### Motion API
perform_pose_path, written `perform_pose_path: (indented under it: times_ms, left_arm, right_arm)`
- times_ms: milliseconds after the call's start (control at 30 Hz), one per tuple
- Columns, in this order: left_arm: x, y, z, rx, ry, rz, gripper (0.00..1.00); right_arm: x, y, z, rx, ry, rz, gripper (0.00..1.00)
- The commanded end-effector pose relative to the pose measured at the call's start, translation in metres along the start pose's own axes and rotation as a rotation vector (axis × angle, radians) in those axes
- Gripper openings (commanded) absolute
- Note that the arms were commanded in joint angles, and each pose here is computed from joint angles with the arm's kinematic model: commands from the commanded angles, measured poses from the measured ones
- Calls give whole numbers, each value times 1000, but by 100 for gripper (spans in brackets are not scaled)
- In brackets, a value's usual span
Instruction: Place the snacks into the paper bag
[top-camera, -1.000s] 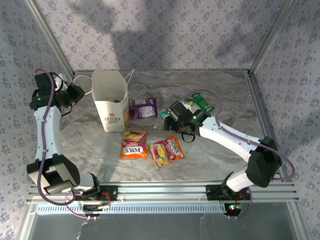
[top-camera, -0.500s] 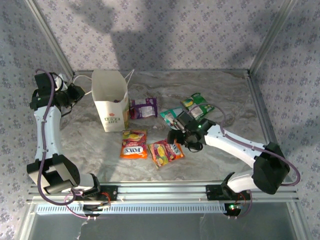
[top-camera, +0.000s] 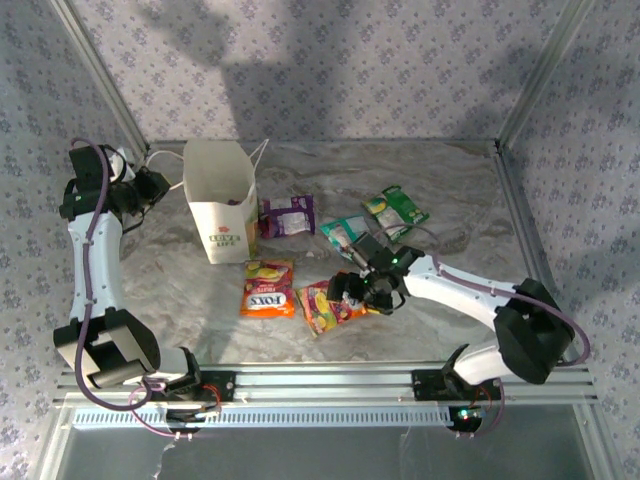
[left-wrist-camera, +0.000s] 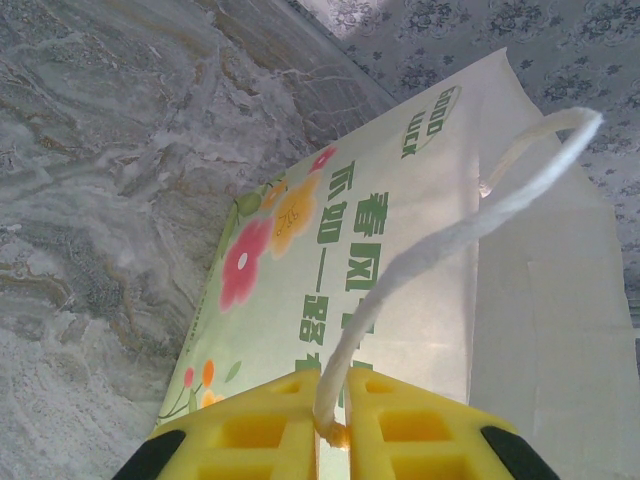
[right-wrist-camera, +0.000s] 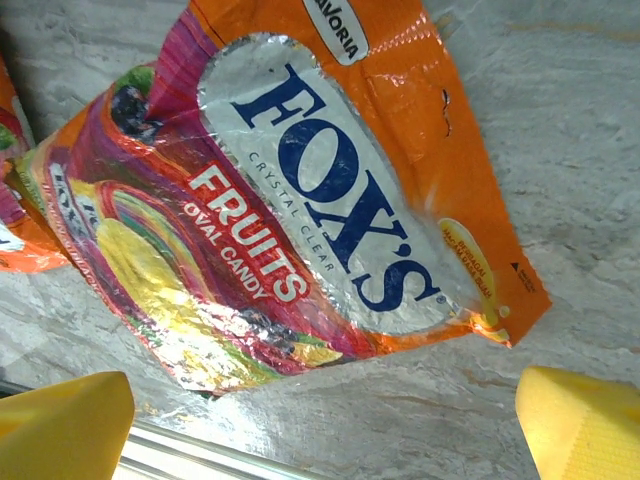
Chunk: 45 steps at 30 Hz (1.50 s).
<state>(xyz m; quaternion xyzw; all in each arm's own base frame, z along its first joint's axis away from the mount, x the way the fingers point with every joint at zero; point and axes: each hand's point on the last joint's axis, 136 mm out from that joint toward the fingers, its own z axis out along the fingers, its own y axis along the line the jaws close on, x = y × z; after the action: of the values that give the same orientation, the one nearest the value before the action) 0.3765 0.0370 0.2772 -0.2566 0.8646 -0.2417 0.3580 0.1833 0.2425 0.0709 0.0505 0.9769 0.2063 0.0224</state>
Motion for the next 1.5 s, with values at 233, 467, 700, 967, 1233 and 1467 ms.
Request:
perform_pose_path:
  times_ms: [233,467,700,967,1233,1467]
  left_arm:
    - [-1,-6,-11,10,-7,25,16]
    - [2,-4,-11,4,-1,27,16]
    - [2,-3,-9,2,0,26,16]
    - [2,-6,-12,12,1,28,16]
    - [2,-10,-18,12,1,43,16]
    - [5,-10,-22,12,1,41,16]
  right_arm:
    - [8,-12,23,22,81,83,100]
    - [11,-23,20,73,84,97,100]
    - [18,-33,7,89,53,110,100]
    - [11,-17,25,25,89,106,100]
    - [5,0,37,-41,102,139,100]
    - [-8,-4,47,-71,59,238,95]
